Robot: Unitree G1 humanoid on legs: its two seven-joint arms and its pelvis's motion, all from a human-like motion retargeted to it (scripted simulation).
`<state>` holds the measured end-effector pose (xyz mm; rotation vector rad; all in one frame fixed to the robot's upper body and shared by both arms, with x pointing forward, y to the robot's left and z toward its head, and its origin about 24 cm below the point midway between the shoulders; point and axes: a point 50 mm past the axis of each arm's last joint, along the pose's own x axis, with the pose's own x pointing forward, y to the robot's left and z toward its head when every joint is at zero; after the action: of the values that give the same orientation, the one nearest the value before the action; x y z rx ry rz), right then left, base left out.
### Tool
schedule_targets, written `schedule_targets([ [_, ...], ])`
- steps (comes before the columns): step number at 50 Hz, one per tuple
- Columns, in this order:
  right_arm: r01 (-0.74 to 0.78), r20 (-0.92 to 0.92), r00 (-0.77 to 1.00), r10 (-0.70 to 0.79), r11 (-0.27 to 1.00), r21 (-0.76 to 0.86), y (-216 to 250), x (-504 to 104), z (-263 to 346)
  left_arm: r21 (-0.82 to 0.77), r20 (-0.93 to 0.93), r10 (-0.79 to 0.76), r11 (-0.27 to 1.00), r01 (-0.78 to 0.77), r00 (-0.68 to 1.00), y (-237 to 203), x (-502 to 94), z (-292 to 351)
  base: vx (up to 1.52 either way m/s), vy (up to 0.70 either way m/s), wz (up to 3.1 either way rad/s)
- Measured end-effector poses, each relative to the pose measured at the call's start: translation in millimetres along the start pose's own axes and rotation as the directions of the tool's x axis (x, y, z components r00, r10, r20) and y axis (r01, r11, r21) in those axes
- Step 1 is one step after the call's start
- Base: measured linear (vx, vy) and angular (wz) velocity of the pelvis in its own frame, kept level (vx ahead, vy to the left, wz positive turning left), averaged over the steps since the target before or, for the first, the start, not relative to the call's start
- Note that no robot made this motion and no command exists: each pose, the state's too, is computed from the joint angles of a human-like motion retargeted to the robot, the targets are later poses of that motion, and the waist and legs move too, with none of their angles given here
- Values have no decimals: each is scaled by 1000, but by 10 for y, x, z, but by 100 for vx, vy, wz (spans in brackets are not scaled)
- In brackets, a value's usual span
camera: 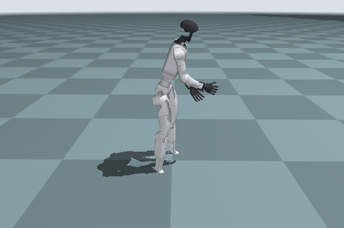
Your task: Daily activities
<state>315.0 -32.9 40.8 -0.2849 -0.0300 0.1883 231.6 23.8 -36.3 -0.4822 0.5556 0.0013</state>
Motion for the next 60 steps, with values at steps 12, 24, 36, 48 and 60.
schedule_targets([
  [12, 42, 131, 991, -28, 994, -100, -257, 130, 214, 35, -3, -104, 994, 104, 995, -195, 9, 9, -1, 2, -25],
  [24, -53, 51, 997, 58, 994, -99, -679, -317, -220, 5, -26, -219, 976, 219, 975, -408, 118, 51, -3, 3, -78],
  [36, 46, -120, 992, -29, 989, 140, -1070, -807, -622, -114, 11, -169, 979, 169, 986, -352, 260, 189, 1, -6, -56],
  [48, -49, -225, 970, 87, 985, 168, -1060, -1084, -872, -167, 34, -11, 986, 16, 999, 55, 461, 377, 1, -11, 3],
  [60, -446, -291, 855, 429, 895, 8, -701, -885, -880, -121, 46, 103, 988, -97, 994, 612, 585, 644, -5, -1, 50],
])
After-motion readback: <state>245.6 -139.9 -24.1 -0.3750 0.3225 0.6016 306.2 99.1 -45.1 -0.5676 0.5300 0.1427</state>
